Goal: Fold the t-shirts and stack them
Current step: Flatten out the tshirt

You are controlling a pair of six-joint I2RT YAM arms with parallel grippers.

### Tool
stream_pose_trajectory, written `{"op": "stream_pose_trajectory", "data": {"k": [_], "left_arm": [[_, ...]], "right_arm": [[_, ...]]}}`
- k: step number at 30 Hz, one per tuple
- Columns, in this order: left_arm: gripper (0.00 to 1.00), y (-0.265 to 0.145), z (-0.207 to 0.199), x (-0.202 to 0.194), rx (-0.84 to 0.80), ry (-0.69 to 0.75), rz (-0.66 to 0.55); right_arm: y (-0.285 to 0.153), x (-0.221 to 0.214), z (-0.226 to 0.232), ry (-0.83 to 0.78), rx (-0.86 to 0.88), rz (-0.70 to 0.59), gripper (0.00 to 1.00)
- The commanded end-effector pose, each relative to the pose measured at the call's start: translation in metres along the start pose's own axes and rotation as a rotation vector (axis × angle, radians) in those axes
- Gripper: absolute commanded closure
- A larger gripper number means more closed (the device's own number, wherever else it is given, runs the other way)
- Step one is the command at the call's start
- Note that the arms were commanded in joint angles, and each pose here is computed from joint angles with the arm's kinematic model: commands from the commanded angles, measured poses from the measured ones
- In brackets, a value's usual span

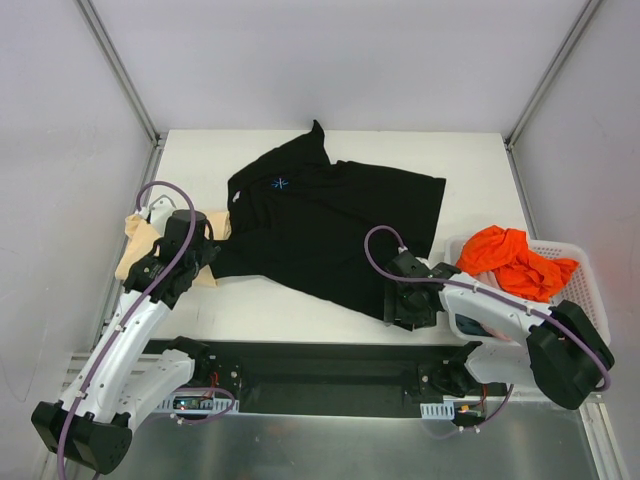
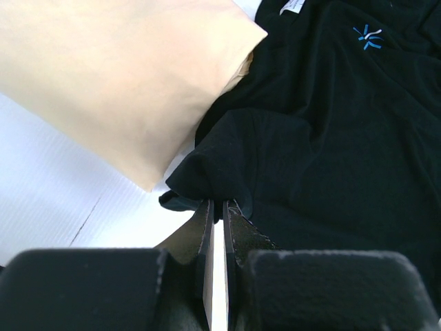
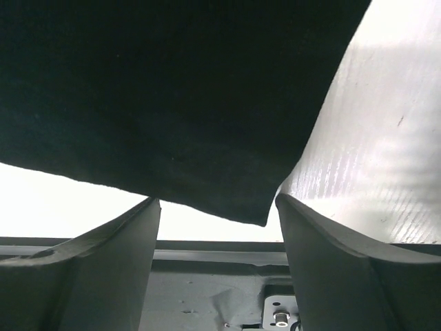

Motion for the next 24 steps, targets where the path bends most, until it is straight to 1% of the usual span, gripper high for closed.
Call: {"op": "stream_pose_trajectory", "data": {"k": [1, 2, 5, 6, 7, 8, 10, 11, 13, 14, 15, 19, 24], "left_arm": [[1.0, 0.001, 0.0, 0.004, -0.003, 0.007, -0.022], [1.0, 0.001, 0.0, 0.004, -0.001, 0.008, -0.019], [1.0, 0.002, -0.001, 0.004, -0.001, 0.007, -0.018], [1.0, 0.002, -0.001, 0.005, -0.001, 0.005, -0.019], [1.0, 0.002, -0.001, 0.005, -0.001, 0.005, -0.019], [1.0, 0.001, -0.001, 0.005, -0.001, 0.005, -0.021], [1.0, 0.001, -0.001, 0.005, -0.003, 0.004, -0.022], [1.0, 0.0, -0.001, 0.005, -0.005, 0.0, -0.024], [1.0, 0.0, -0.001, 0.005, -0.005, -0.002, -0.024], [1.0, 0.0, -0.001, 0.006, -0.007, -0.004, -0.024], [1.0, 0.0, -0.002, 0.006, -0.01, -0.005, -0.025], [1.0, -0.002, -0.006, 0.012, -0.026, 0.009, -0.034], [1.0, -0.014, -0.023, 0.035, -0.115, 0.02, -0.085]], "right_arm": [[0.007, 0.008, -0.004, -0.001, -0.016, -0.034, 0.27], [0.008, 0.008, -0.005, -0.005, -0.016, -0.031, 0.27], [0.014, 0.011, -0.002, -0.019, -0.008, -0.035, 0.34], [0.015, 0.011, 0.0, -0.024, 0.001, -0.025, 0.39], [0.016, 0.012, 0.003, -0.026, 0.014, -0.024, 0.42], [0.02, 0.01, 0.003, -0.035, 0.015, -0.007, 0.49], [0.022, 0.01, 0.008, -0.044, 0.039, 0.0, 0.56], [0.023, 0.01, 0.008, -0.054, 0.041, 0.0, 0.63], [0.021, 0.016, 0.011, -0.067, 0.049, -0.03, 0.72], [0.017, 0.02, 0.013, -0.07, 0.067, -0.058, 0.87], [0.014, 0.026, 0.014, -0.069, 0.068, -0.093, 1.0], [-0.012, 0.051, 0.027, -0.069, 0.144, -0.247, 0.99], [-0.063, 0.09, 0.035, -0.06, 0.181, -0.498, 0.99]]}}
Point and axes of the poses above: each gripper's point midway between its finger pads, its own y axis out along the fingers, its own z axis along the line the jaws close on, x = y × z, the point moved 5 cm from there along -y, back along the fingers, and after that the axes turned 9 degrees about y, right-handed, at the moved point
